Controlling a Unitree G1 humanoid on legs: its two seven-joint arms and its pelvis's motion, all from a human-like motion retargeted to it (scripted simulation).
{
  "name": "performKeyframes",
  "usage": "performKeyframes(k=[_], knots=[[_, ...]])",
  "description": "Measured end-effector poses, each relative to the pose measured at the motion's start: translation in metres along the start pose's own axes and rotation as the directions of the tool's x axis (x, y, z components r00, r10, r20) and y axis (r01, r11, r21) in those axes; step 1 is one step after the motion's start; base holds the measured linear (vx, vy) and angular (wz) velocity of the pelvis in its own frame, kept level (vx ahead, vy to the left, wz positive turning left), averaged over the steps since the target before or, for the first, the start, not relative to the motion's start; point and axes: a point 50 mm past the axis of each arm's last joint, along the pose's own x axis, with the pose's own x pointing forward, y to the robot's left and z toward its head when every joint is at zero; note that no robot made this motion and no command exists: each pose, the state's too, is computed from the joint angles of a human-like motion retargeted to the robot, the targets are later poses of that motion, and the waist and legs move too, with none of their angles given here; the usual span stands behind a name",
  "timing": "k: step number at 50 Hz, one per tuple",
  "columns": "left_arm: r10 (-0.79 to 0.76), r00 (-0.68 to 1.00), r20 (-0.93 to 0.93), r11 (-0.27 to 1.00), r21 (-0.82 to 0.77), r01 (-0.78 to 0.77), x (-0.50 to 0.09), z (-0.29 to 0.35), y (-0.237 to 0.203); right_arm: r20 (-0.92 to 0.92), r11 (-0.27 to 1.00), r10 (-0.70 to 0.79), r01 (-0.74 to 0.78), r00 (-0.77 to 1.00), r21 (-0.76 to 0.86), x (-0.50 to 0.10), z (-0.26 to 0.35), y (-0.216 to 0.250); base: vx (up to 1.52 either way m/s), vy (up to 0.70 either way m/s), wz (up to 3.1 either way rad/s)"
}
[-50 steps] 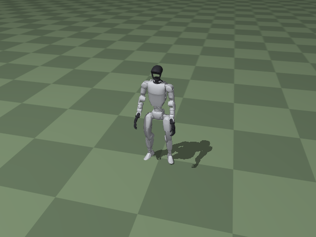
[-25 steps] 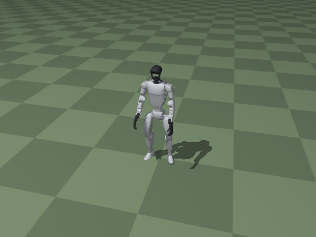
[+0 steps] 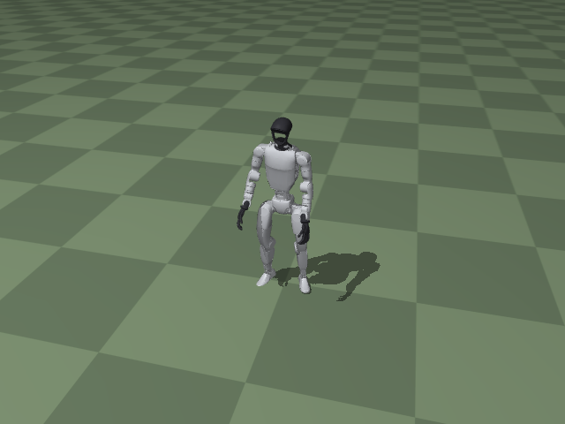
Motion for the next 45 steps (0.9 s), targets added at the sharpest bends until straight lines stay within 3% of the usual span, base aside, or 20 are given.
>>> performKeyframes(k=[7, 21, 45], knots=[[-0.015, 0.998, -0.068, 1.0, 0.004, 0.015, -0.006, -0.019, -0.004, 0.008, 0.996, -0.024, 0.023, 1.0, 0.083, 0.001, 0.004, -0.006, 0.0, 0.0, -0.06], [0.0, 1.0, 0.028, 1.0, -0.022, 0.0, 0.001, 0.005, 0.002, -0.182, 0.99, 0.007, 0.018, 0.983, 0.138, -0.013, -0.044, 0.011, -0.01, 0.0, 0.1], [-0.007, 1.0, -0.022, 1.0, -0.021, 0.006, -0.002, -0.008, 0.001, -0.1, 0.986, -0.027, 0.043, 0.995, 0.162, -0.005, -0.022, 0.0, 0.0, 0.0, 0.0]])
